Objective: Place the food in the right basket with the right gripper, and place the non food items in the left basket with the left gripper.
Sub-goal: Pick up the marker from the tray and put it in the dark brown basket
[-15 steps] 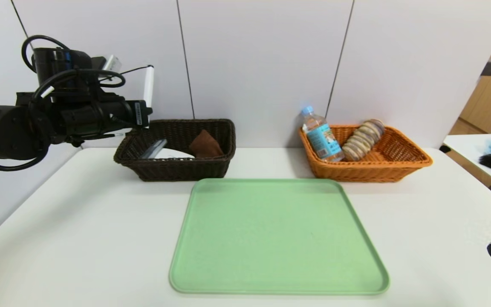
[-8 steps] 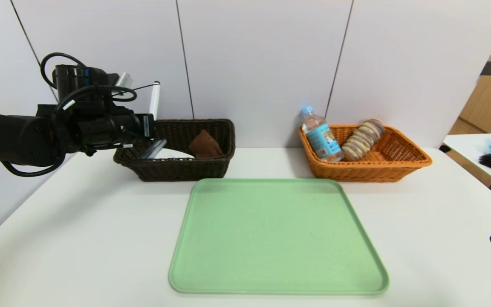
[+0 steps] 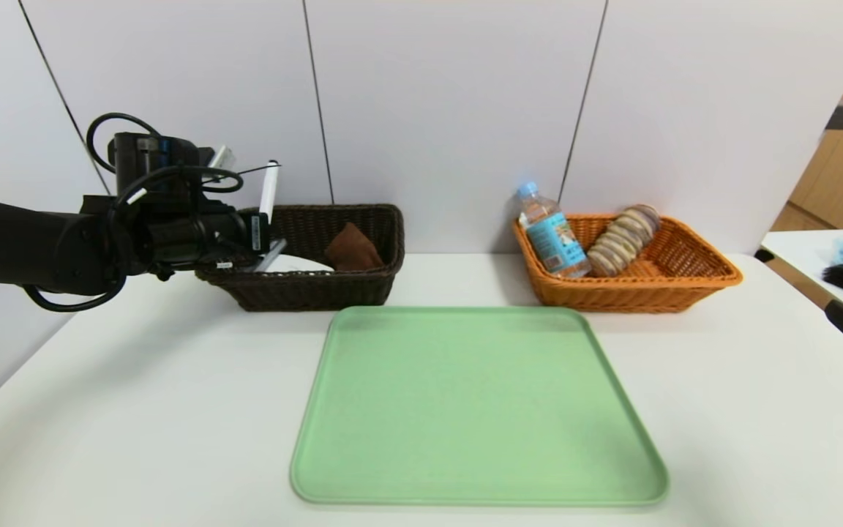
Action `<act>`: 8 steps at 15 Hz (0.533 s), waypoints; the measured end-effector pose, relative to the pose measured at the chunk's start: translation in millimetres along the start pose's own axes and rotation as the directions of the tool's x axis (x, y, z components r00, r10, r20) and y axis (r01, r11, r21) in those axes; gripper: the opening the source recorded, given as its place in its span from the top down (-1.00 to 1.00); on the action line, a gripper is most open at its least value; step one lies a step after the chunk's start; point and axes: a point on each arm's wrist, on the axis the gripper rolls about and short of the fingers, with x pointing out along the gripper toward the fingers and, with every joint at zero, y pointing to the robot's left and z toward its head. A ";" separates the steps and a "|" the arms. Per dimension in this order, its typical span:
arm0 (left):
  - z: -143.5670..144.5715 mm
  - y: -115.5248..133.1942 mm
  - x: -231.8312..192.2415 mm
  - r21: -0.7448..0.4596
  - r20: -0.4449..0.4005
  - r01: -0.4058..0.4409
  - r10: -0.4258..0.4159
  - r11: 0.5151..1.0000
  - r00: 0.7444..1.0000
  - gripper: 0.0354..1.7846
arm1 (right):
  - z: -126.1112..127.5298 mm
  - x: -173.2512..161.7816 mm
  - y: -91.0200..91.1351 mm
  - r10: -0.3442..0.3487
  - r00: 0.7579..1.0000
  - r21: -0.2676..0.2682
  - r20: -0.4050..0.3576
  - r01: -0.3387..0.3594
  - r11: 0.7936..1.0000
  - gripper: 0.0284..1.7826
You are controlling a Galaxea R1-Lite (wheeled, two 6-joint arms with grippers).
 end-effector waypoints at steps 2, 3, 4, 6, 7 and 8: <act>-3.6 0.3 3.7 -0.001 -0.012 -0.001 0.001 1.000 1.000 0.86 | 2.2 7.1 -0.6 0.000 1.000 0.000 0.001 0.000 1.000 -0.90; -5.2 0.6 5.5 -0.001 -0.018 -0.002 0.002 1.000 1.000 0.86 | 4.7 10.3 -0.9 0.000 1.000 0.000 0.002 0.000 1.000 -0.90; -6.6 0.8 7.5 -0.001 -0.021 -0.003 0.003 1.000 1.000 0.86 | 7.5 13.9 -1.3 0.001 1.000 0.000 0.003 -0.001 1.000 -0.90; -6.8 1.1 11.9 0.000 0.001 0.000 0.000 1.000 1.000 0.86 | 10.0 19.3 -1.8 0.001 1.000 0.000 -0.003 -0.001 1.000 -0.90; -7.7 1.3 13.8 0.001 0.005 0.001 -0.001 1.000 1.000 0.86 | 9.6 21.2 -2.0 0.001 1.000 0.000 -0.010 -0.001 1.000 -0.90; -9.2 1.4 15.1 0.001 -0.001 0.001 -0.001 1.000 1.000 0.86 | 9.4 22.7 -2.1 0.001 1.000 0.000 -0.014 -0.001 1.000 -0.90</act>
